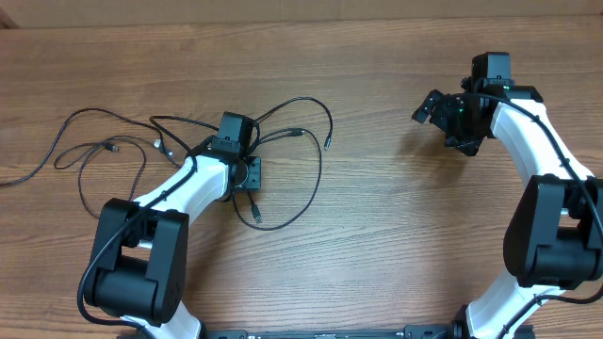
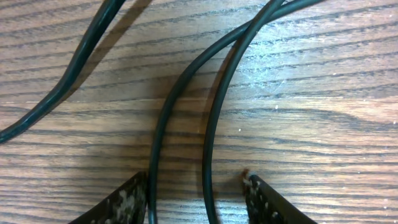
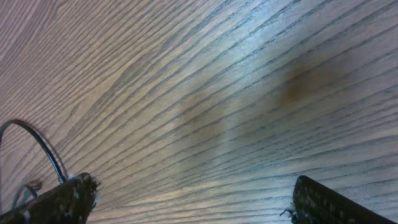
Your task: Untangle cables
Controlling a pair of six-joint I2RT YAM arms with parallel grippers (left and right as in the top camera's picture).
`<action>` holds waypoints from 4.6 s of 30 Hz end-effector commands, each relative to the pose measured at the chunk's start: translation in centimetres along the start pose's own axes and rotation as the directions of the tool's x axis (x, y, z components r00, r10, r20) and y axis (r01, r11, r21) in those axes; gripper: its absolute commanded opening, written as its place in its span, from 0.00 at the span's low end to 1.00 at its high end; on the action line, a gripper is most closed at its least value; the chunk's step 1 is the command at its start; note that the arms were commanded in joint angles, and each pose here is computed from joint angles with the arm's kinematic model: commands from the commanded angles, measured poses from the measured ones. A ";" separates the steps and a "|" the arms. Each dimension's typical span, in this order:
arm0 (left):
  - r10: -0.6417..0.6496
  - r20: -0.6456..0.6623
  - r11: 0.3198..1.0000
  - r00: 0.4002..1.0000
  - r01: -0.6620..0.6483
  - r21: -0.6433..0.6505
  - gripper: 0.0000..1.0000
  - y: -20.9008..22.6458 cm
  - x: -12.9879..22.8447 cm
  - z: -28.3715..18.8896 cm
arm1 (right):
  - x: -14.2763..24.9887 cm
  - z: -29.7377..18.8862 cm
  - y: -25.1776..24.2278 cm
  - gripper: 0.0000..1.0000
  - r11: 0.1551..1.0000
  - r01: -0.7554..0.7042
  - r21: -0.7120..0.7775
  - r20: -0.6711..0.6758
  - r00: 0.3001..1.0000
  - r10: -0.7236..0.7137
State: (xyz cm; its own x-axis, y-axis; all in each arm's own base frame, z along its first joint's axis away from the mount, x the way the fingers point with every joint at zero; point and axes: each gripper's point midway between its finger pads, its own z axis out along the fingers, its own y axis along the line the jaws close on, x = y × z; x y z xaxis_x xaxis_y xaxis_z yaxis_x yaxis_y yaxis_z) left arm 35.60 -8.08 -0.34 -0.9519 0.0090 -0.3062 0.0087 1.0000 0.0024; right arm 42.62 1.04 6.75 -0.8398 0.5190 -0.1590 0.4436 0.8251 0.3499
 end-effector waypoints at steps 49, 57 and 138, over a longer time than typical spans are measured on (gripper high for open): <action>-0.067 0.154 0.998 0.986 0.063 0.030 0.04 0.2 -7.8 -10.6 | -0.8 -1.2 0.7 1.00 1.000 0.011 -0.016 0.038 0.999 -0.010; -0.081 0.441 0.923 0.894 0.234 -0.306 0.04 7.5 -13.1 -18.6 | -0.8 -1.2 0.7 1.00 1.000 0.011 -0.016 0.038 0.999 -0.010; -0.237 0.006 0.971 0.971 0.237 0.040 0.44 -2.8 -1.7 -1.1 | -0.8 -1.2 0.7 1.00 1.000 0.011 -0.016 0.038 0.999 -0.010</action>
State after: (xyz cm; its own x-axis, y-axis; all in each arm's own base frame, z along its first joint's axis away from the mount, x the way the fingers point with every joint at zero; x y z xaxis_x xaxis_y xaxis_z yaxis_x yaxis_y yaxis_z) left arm 36.63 -11.70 2.58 -0.9332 -0.2057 -0.2945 -0.1673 0.9744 -0.1505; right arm 42.61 1.05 6.75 -0.8401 0.5187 -0.1587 0.4434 0.8252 0.3500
